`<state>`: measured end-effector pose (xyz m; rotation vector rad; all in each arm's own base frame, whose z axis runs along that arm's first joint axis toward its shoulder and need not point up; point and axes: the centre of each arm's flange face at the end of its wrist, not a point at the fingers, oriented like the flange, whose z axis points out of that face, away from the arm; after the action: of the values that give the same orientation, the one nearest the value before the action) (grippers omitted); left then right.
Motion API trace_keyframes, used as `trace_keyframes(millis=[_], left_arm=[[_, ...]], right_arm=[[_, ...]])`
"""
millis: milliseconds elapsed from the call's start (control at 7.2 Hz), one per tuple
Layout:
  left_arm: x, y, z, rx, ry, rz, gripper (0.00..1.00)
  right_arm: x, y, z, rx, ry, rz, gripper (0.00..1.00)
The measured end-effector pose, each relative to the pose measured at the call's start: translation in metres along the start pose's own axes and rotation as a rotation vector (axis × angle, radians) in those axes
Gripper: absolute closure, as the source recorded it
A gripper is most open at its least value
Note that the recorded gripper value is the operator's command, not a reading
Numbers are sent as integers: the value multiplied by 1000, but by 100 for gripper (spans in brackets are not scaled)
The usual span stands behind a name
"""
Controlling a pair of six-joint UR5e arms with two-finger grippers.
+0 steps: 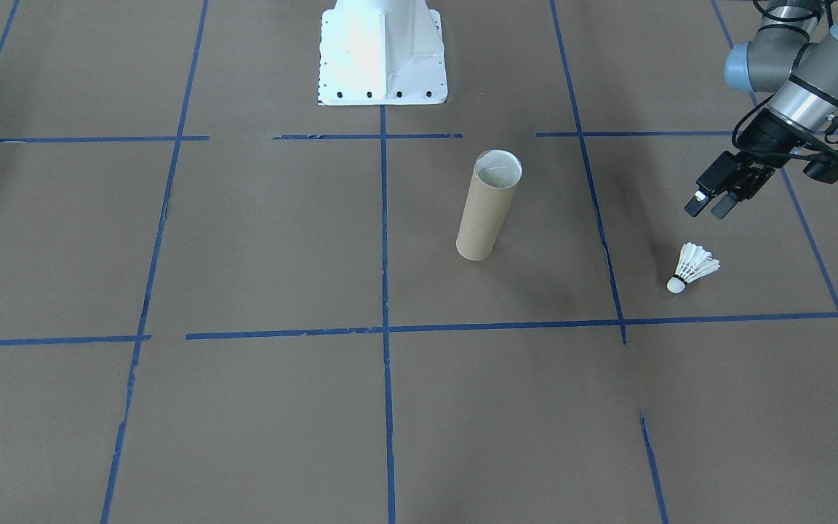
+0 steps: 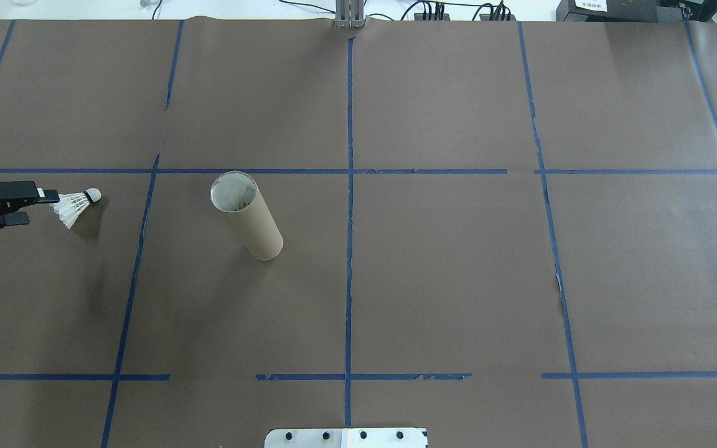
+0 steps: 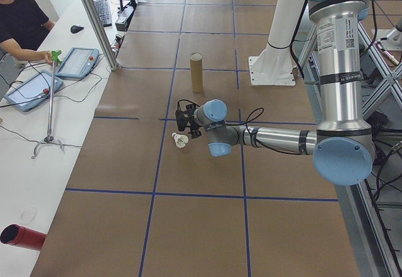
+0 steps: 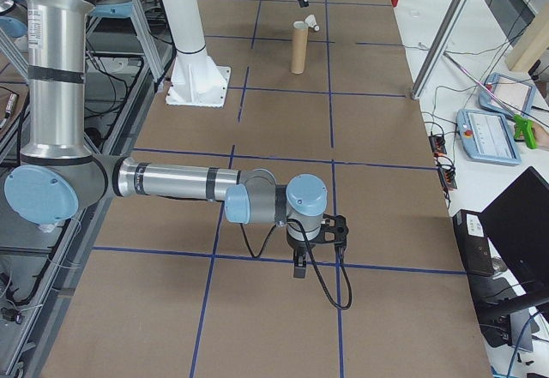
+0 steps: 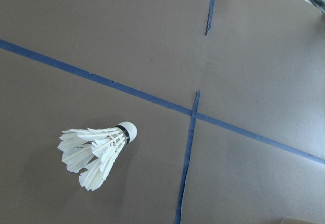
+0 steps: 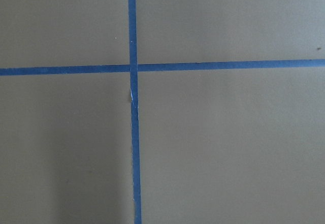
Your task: Collect badminton balls into bucket
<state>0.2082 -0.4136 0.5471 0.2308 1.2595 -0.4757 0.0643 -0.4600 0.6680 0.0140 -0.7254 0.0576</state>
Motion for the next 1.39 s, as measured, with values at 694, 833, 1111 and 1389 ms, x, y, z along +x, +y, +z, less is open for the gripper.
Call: trace_keyframes(millis=[694, 833, 1111, 1389], left_arm=[[-15, -15, 35, 3, -35, -18, 0], [-16, -18, 42, 4, -41, -21, 0], [-16, -22, 53, 3, -48, -23, 0], [-19, -28, 66, 2, -57, -24, 0]], right_arm=[[0, 0, 0, 0, 0, -1, 0], [0, 0, 0, 0, 0, -1, 0], [0, 0, 0, 0, 0, -1, 0], [0, 0, 0, 0, 1, 0, 0]])
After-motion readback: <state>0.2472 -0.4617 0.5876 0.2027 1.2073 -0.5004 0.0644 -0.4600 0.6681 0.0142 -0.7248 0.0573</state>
